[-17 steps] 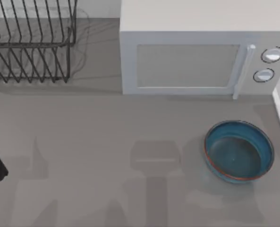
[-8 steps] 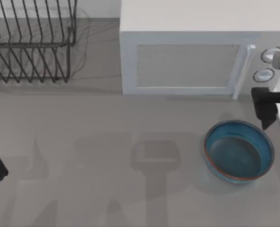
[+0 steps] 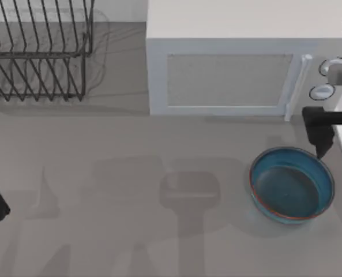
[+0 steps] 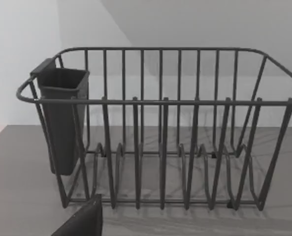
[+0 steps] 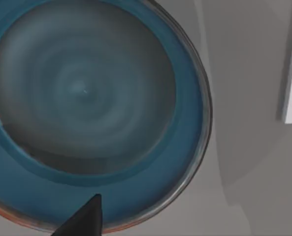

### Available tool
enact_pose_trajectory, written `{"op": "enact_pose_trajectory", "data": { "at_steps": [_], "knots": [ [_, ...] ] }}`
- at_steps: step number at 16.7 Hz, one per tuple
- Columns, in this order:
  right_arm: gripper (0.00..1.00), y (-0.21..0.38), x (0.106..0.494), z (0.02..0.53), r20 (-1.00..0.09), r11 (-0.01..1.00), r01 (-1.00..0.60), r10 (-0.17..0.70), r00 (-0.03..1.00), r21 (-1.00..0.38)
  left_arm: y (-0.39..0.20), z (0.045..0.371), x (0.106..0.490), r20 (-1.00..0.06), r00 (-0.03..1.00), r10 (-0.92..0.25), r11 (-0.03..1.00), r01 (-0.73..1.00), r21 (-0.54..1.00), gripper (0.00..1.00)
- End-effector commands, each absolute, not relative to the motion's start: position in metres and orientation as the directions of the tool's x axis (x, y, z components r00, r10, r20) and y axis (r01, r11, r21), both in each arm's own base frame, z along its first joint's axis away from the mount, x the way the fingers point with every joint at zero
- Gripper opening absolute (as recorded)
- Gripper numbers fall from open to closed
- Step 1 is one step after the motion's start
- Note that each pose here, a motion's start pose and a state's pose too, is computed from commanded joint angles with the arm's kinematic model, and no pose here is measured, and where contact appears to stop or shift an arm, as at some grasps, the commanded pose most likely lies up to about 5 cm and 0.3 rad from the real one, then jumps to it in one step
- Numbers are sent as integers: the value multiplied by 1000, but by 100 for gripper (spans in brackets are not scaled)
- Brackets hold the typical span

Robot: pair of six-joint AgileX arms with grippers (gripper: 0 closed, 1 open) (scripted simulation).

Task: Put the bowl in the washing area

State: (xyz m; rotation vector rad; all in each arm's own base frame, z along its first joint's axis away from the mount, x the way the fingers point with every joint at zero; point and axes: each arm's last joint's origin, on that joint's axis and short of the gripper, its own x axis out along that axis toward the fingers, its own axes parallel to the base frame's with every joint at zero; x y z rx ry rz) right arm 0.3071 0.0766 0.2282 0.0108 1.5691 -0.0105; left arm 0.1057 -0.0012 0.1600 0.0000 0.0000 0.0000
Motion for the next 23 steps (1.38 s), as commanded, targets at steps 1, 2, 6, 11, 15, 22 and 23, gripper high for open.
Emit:
{"op": "enact_pose_trajectory", "data": {
  "at_steps": [1,2,6,11,15,22,23],
  "knots": [
    [100,77,307,224,-1000,1000,12,0,-1,0,-1,160,106,0,1000,0,1000,0,0,100],
    [100,77,308,218,-1000,1000,11,-1,-3,-1,-1,160,106,0,1000,0,1000,0,0,100],
    [100,79,312,173,-1000,1000,10,1,4,1,-1,160,106,0,1000,0,1000,0,0,100],
    [100,78,307,130,-1000,1000,10,0,0,0,-1,160,106,0,1000,0,1000,0,0,100],
    [100,78,307,129,-1000,1000,10,0,0,0,-1,160,106,0,1000,0,1000,0,0,100],
    [47,78,307,129,-1000,1000,10,0,0,0,-1,160,106,0,1000,0,1000,0,0,100],
    [40,78,307,129,-1000,1000,10,0,0,0,-1,160,106,0,1000,0,1000,0,0,100]
  ]
}}
